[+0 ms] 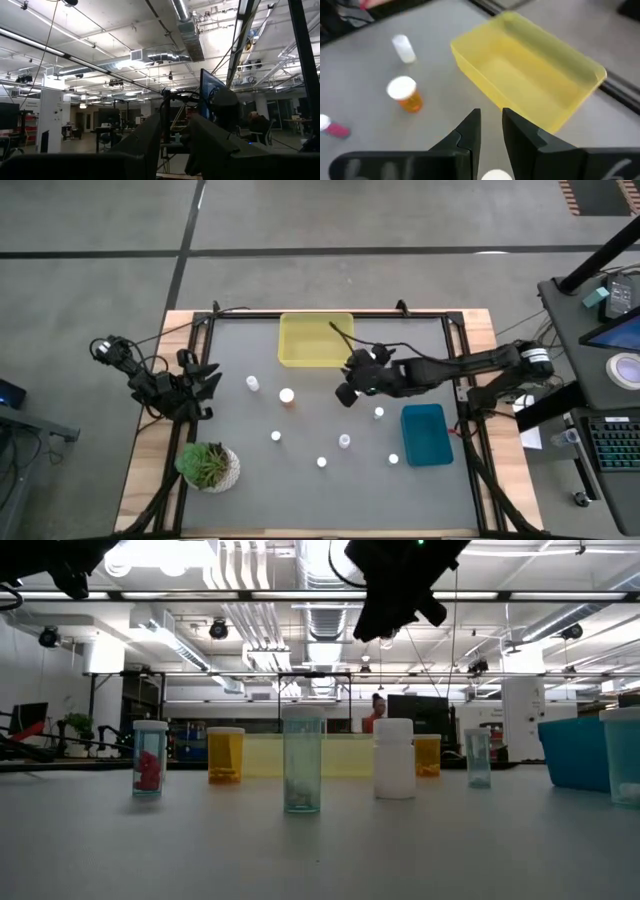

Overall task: Pick and place medicine bottles into bin by pill shape (circle, oval)
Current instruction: Put the orange pill bottle into the yellow bin

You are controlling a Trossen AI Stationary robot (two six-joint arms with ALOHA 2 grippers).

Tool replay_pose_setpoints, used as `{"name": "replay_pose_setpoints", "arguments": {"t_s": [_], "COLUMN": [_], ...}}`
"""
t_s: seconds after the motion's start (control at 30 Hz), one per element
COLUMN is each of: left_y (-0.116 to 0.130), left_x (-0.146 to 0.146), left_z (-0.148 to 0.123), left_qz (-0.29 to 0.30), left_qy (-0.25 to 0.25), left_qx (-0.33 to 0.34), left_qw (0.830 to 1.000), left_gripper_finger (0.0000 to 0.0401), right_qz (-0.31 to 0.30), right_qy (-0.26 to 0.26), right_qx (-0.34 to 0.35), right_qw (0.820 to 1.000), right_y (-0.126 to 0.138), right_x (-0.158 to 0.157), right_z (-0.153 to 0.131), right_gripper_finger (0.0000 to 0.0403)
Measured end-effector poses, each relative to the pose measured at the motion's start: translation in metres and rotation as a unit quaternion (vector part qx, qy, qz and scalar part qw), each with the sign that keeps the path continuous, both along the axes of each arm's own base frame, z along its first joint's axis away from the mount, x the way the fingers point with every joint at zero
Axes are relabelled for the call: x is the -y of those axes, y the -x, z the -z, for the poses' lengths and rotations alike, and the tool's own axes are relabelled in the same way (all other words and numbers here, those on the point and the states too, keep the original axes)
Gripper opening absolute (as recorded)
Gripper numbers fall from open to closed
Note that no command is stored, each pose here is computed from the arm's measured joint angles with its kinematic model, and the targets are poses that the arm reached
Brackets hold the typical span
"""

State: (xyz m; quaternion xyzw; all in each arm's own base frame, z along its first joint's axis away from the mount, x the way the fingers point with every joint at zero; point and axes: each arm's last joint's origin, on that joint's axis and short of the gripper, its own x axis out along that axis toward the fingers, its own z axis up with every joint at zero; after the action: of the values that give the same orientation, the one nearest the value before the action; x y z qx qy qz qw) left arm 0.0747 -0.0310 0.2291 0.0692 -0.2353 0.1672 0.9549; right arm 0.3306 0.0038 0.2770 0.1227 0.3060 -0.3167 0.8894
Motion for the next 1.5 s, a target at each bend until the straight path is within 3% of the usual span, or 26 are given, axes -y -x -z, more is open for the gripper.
{"name": "replay_pose_setpoints", "arguments": {"t_s": [0.17, 0.33, 0.47, 0.67, 0.83, 1.23, 1.33, 1.5], "left_y": [0.000, 0.000, 0.000, 0.000, 0.000, 0.000, 0.000, 0.000], "left_x": [-0.001, -0.001, -0.001, -0.001, -0.001, -0.001, -0.001, -0.001], "left_z": [0.000, 0.001, 0.001, 0.001, 0.001, 0.001, 0.001, 0.001], "left_qz": [-0.009, -0.017, -0.017, -0.017, -0.017, -0.017, -0.017, -0.017], "left_qy": [0.006, 0.011, 0.012, 0.012, 0.012, 0.012, 0.012, 0.012], "left_qx": [-0.005, -0.011, -0.011, -0.011, -0.011, -0.011, -0.011, -0.011], "left_qw": [1.000, 1.000, 1.000, 1.000, 1.000, 1.000, 1.000, 1.000], "left_gripper_finger": [0.0091, 0.0091, 0.0091, 0.0091, 0.0091, 0.0091, 0.0091, 0.0091], "right_qz": [0.061, 0.103, 0.106, 0.119, 0.130, 0.166, 0.179, 0.191], "right_qy": [-0.039, -0.078, -0.117, -0.126, -0.133, -0.141, -0.121, -0.131], "right_qx": [-0.110, -0.169, -0.180, -0.178, -0.163, -0.154, -0.144, -0.136], "right_qw": [0.991, 0.977, 0.971, 0.969, 0.969, 0.964, 0.966, 0.963], "right_y": [-0.007, -0.011, -0.019, -0.021, -0.019, -0.021, -0.021, -0.021], "right_x": [0.003, 0.003, 0.004, 0.008, 0.009, 0.010, 0.011, 0.011], "right_z": [0.014, 0.024, 0.033, 0.035, 0.030, 0.037, 0.036, 0.036], "right_gripper_finger": [0.0070, 0.0070, 0.0070, 0.0080, 0.0126, 0.0296, 0.0319, 0.0330]}}
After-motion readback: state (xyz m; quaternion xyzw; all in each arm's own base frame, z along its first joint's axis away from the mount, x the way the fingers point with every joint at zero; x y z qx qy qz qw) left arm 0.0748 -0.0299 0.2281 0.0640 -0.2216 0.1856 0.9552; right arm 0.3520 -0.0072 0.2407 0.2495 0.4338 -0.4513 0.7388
